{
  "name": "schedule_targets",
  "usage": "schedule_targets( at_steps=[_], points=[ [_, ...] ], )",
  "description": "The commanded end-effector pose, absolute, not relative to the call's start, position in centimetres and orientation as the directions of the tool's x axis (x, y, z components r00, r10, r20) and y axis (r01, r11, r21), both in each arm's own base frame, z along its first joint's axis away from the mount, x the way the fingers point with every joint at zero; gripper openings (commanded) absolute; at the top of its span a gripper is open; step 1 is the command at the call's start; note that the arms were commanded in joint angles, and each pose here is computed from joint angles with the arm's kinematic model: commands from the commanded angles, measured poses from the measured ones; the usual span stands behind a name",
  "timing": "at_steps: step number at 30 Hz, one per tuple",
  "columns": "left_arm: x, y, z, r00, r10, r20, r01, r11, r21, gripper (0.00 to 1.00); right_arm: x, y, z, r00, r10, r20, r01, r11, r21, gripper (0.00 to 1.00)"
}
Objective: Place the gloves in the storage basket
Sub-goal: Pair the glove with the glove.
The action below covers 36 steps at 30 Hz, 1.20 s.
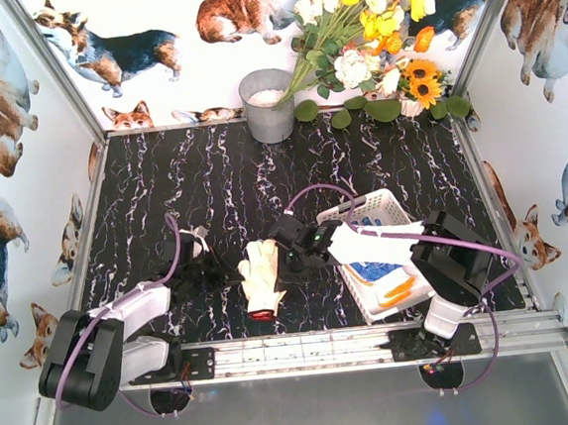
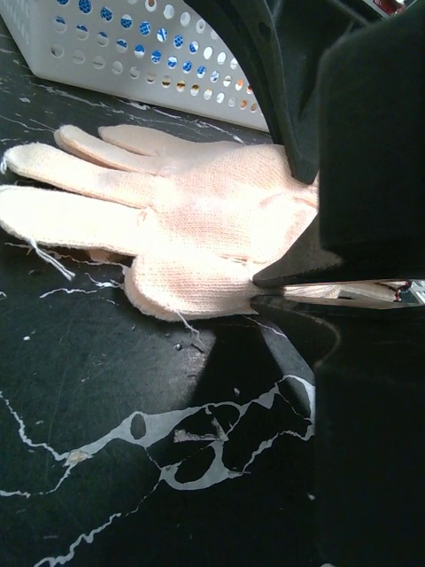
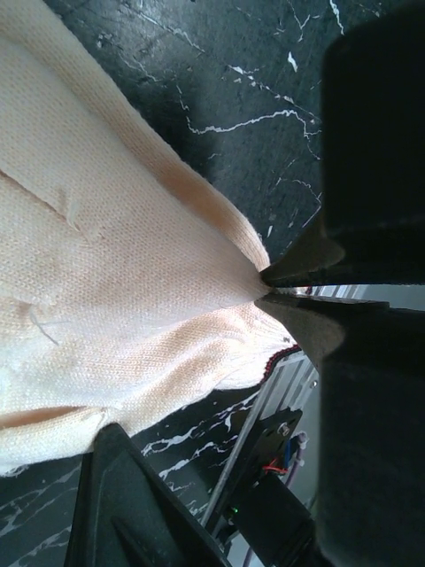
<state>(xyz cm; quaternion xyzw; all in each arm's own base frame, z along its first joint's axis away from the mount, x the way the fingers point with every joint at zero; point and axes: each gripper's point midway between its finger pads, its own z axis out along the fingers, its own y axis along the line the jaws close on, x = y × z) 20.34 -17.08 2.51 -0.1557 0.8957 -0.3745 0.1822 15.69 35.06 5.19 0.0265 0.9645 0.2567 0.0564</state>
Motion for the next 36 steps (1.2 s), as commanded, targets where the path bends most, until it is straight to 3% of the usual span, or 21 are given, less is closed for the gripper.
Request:
schedule_targets(
  at_steps=[1, 4, 13, 18, 22, 32, 36],
  points=[
    [21.9, -17.3, 3.4, -0.871, -0.409, -0.273, -0.089, 0.676, -0.731, 0.0, 15.8, 34.8, 4.6, -0.991, 0.09, -0.1, 0.032, 0.88, 0.474, 0.01],
    [22.0, -17.4, 3.4, -0.87, -0.409, -0.275, -0.085, 0.675, -0.733, 0.02, 15.7, 34.7, 4.5, -0.991, 0.094, -0.099, 0.037, 0.883, 0.468, 0.07],
    [22.1, -16.3, 4.5, -0.852, -0.402, -0.335, -0.068, 0.72, -0.691, 0.49, 16.2, 34.2, 7.2, -0.979, 0.116, -0.166, 0.015, 0.858, 0.514, 0.46],
    [21.0, -16.2, 5.5, -0.864, -0.38, -0.332, -0.055, 0.725, -0.686, 0.62, 15.7, 33.8, 8.2, -0.972, 0.182, -0.151, 0.064, 0.819, 0.57, 0.59],
    [19.6, -17.1, 5.9, -0.895, -0.345, -0.283, -0.034, 0.685, -0.728, 0.62, 15.5, 33.8, 7.7, -0.965, 0.23, -0.127, 0.108, 0.787, 0.607, 0.62],
    [18.8, -19.4, 7.9, -0.924, -0.261, -0.278, 0.064, 0.613, -0.788, 0.39, 16.2, 34.6, 6.8, -0.948, 0.293, -0.122, 0.143, 0.736, 0.661, 0.63],
    [19.3, -20.5, 8.3, -0.923, -0.252, -0.291, 0.093, 0.588, -0.804, 0.34, 16.4, 34.8, 6.2, -0.948, 0.296, -0.113, 0.153, 0.74, 0.655, 0.63]
  ],
)
